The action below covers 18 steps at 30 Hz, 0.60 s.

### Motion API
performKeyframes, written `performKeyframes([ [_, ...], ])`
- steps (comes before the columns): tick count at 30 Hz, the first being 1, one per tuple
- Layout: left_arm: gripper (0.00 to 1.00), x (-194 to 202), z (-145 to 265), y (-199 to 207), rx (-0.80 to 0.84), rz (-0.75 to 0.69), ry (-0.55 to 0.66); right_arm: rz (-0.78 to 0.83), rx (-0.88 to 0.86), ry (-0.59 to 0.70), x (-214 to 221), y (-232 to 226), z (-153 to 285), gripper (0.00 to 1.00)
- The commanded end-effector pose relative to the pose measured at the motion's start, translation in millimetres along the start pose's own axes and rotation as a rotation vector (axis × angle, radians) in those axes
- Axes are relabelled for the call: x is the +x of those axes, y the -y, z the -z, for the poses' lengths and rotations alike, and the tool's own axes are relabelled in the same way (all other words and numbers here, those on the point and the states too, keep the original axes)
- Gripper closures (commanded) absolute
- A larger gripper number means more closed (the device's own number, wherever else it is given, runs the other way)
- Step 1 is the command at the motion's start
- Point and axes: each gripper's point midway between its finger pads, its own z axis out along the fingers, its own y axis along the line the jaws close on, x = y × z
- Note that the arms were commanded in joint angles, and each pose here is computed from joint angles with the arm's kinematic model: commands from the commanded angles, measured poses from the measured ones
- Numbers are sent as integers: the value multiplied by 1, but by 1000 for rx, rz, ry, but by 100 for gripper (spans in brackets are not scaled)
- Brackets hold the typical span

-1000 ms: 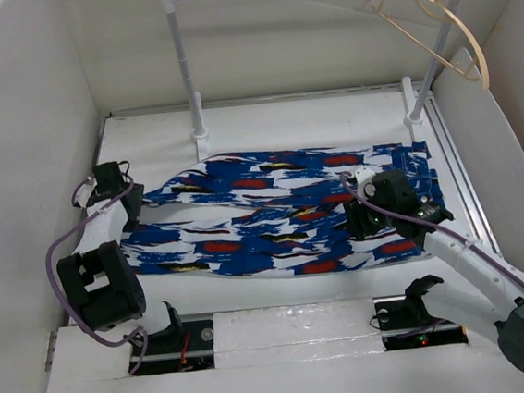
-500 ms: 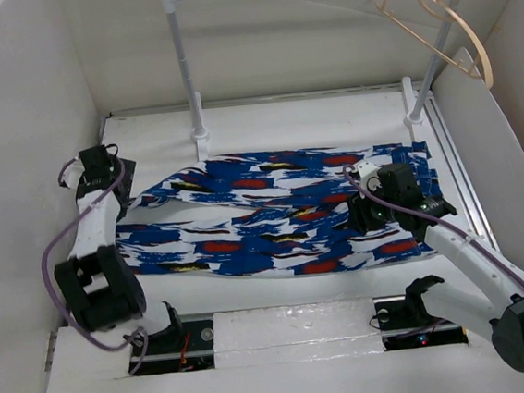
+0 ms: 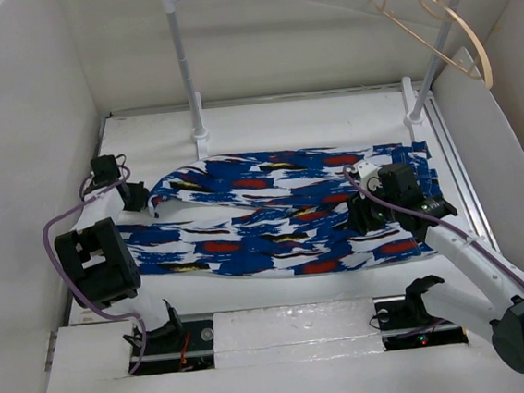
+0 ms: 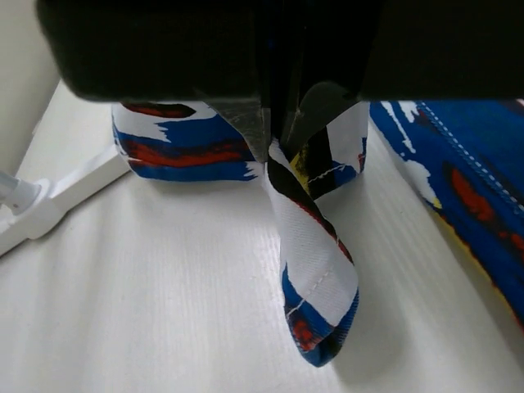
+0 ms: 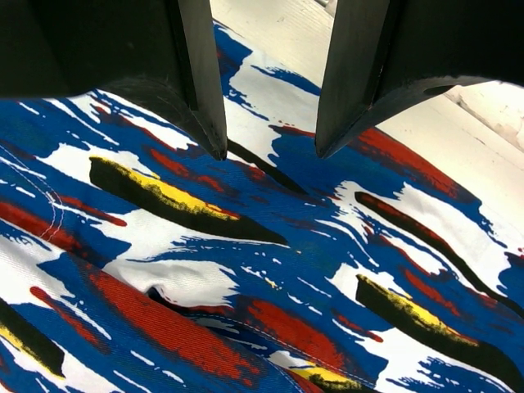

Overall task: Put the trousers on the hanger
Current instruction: Flatten out the trousers at the center of the board.

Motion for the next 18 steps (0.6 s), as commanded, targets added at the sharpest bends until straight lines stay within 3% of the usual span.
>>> performKeyframes([
  [1, 100, -17, 23, 43, 138, -15, 40, 17, -12, 53, -15, -2, 3, 47],
  [4, 100, -31, 30, 38, 95, -76, 104, 17, -13, 56, -17, -2, 3, 47],
  [7, 98, -47, 23, 7, -24, -132, 194, 22, -16, 58, -18, -2, 3, 47],
  [8, 79, -46, 14, -5, -77, -156, 188, 22, -17, 62, -19, -2, 2, 47],
  [9, 73, -50, 13, -5, -102, -172, 195, 20, -19, 57, -19, -2, 1, 47],
  [12, 68, -60, 9, -12, -179, -220, 217, 25, -24, 48, -20, -2, 0, 47],
  [14, 58, -60, 2, -8, -165, -249, 209, 26, -27, 51, -21, -2, -1, 47],
  [16, 68, -58, -3, 5, -125, -276, 180, 26, -28, 53, -22, -3, -1, 47],
  [18, 60, -57, -9, 8, -147, -284, 148, 24, -20, 45, -20, -1, -2, 46],
])
